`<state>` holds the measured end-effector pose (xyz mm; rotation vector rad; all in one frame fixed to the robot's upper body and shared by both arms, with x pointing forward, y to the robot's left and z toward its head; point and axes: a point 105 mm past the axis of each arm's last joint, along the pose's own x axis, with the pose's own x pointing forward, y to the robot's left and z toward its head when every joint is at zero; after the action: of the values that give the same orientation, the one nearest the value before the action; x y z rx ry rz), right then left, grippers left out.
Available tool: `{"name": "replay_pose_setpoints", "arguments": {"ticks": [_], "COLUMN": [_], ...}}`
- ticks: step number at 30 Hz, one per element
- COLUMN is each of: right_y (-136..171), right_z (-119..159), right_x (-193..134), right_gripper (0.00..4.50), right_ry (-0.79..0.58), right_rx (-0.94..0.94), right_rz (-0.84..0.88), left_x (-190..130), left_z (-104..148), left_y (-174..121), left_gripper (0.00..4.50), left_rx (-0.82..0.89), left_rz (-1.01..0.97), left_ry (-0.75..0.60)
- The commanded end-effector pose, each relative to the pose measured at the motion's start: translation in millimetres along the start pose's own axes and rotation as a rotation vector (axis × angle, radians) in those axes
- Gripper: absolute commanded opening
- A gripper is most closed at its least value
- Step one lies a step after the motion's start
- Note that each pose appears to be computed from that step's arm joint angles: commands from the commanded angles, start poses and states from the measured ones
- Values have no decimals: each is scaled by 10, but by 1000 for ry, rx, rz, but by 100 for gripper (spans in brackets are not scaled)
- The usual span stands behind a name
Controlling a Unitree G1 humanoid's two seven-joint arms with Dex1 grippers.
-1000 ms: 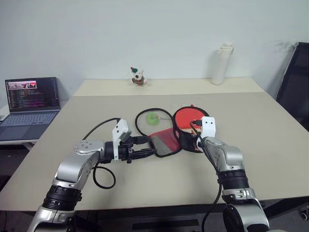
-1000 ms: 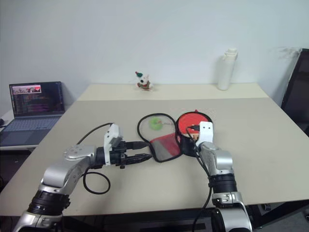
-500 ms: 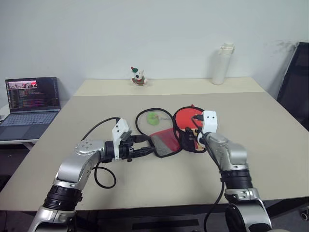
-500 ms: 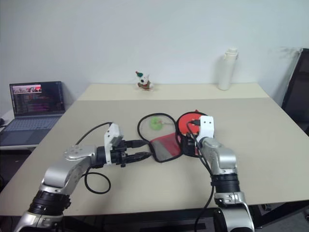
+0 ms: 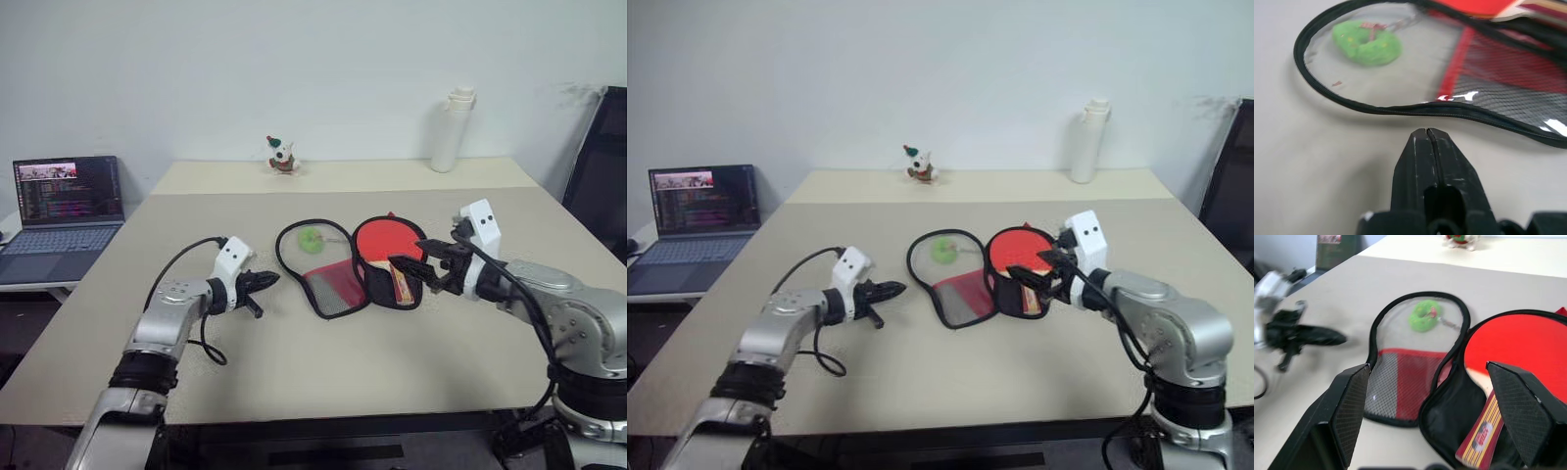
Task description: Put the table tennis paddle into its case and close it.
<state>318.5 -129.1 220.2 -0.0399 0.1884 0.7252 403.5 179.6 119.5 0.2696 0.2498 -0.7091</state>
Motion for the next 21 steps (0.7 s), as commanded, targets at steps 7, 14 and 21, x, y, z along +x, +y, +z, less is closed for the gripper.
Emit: {"name": "replay_pose_setpoints", "arguments": {"ticks": [7, 14, 21], "right_y": [-46, -193, -408], "right_z": [73, 28, -2], "right_x": [-127, -328, -575], "right_gripper": [416, 416, 416], "right_ry": [-32, -20, 7], "right_rx": [-67, -79, -68], "right_rz": [-30, -78, -162], "left_x": [411, 571, 813], "left_z": [130, 886, 1512], "left_y": [-57, -287, -671], "left_gripper": [3, 3, 3], "left_rx": [-16, 85, 172], "left_rz": [-31, -174, -268], "left_ry": [-32, -212, -312]}}
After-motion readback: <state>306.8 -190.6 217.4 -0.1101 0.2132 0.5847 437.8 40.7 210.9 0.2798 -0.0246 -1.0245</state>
